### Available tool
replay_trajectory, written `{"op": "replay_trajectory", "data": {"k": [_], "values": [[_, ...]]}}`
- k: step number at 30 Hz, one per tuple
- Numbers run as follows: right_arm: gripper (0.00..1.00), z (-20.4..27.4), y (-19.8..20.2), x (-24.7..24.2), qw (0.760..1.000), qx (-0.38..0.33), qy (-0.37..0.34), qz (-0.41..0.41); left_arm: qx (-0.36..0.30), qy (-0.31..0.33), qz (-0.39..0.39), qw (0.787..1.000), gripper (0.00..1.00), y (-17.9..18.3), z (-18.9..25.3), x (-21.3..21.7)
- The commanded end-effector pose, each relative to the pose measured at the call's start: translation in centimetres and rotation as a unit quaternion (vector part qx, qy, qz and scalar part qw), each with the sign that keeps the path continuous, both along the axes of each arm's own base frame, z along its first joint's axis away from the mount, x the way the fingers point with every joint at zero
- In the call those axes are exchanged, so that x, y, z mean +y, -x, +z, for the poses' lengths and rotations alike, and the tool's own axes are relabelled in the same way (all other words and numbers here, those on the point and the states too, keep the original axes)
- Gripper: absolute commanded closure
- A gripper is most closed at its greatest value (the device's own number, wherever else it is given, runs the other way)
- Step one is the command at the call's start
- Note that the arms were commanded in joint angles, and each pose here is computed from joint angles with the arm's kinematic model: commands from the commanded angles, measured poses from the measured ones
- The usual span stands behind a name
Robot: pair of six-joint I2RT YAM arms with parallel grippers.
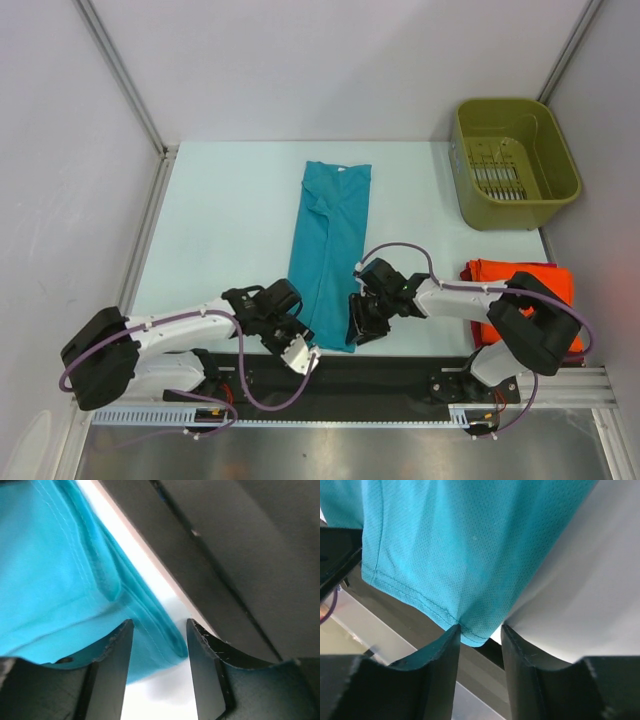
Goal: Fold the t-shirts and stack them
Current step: Fold the tshirt
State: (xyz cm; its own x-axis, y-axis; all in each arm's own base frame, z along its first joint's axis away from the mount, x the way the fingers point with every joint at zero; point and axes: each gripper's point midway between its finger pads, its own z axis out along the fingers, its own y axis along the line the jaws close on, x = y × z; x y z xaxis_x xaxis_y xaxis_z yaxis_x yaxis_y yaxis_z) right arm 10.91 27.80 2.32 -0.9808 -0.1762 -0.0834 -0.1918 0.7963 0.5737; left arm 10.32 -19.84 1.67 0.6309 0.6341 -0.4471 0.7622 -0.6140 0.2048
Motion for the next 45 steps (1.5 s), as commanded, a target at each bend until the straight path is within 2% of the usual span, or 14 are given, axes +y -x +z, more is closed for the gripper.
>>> {"op": "replay_trajectory", "data": {"k": [1, 4, 6, 7, 10, 13, 15, 18, 20, 23, 28, 33, 39, 45], "values": [[0.6, -1.7, 0.6, -0.7, 0.999, 0.016, 0.037, -0.003, -0.024, 0.003, -0.017, 1.0, 0.48, -0.7, -1.1, 0.1], [0.69, -2.0, 0.8, -0.5, 0.999, 0.021, 0.04, -0.002, -0.021, 0.0, -0.023, 1.0, 0.49, -0.3, -1.6, 0.5], [0.8, -2.1, 0.9, -0.5, 0.999, 0.025, 0.04, 0.001, -0.022, -0.003, -0.022, 1.0, 0.53, -0.2, -1.8, 0.8], [0.86, -2.1, 0.9, -0.5, 0.999, 0.025, 0.041, 0.003, -0.022, -0.002, -0.021, 1.0, 0.63, -0.2, -1.8, 0.8], [0.93, -1.9, 0.6, -0.6, 0.999, 0.019, 0.046, 0.002, -0.025, -0.002, -0.017, 1.0, 0.88, -0.4, -1.8, 0.8], [0.96, -1.5, 0.2, -0.8, 0.999, 0.01, 0.05, -0.001, -0.022, -0.006, -0.017, 1.0, 1.0, -0.2, -1.9, 1.1], [1.0, -1.2, -0.1, -0.7, 0.999, 0.008, 0.048, -0.002, -0.021, -0.002, -0.014, 1.0, 1.0, -0.2, -1.6, 0.9], [1.0, -0.1, -1.1, -0.6, 0.999, 0.002, 0.044, -0.007, -0.021, 0.012, 0.0, 1.0, 1.0, -0.8, -0.1, -0.1], [1.0, 0.8, -2.4, -0.7, 0.999, -0.01, 0.041, -0.017, 0.004, 0.013, 0.023, 1.0, 1.0, -1.1, 0.8, -0.1], [1.0, 2.9, -5.2, -1.2, 0.998, -0.033, 0.042, -0.035, 0.01, 0.032, 0.067, 0.997, 1.0, -3.8, 3.0, -0.4], [1.0, 4.9, -10.3, -2.4, 0.995, -0.064, 0.046, -0.056, -0.015, 0.047, 0.115, 0.992, 1.0, -10.5, 6.0, -1.0], [1.0, 7.2, -18.7, -3.4, 0.988, -0.117, 0.035, -0.098, -0.025, 0.072, 0.156, 0.985, 1.0, -18.1, 9.7, -3.1], [1.0, 8.1, -27.4, -3.6, 0.978, -0.162, 0.024, -0.132, -0.056, 0.085, 0.2, 0.975, 1.0, -26.7, 10.5, -4.3], [1.0, 6.5, -31.8, -3.9, 0.975, -0.166, 0.017, -0.148, -0.07, 0.101, 0.238, 0.963, 1.0, -31.6, 9.7, -5.5]]}}
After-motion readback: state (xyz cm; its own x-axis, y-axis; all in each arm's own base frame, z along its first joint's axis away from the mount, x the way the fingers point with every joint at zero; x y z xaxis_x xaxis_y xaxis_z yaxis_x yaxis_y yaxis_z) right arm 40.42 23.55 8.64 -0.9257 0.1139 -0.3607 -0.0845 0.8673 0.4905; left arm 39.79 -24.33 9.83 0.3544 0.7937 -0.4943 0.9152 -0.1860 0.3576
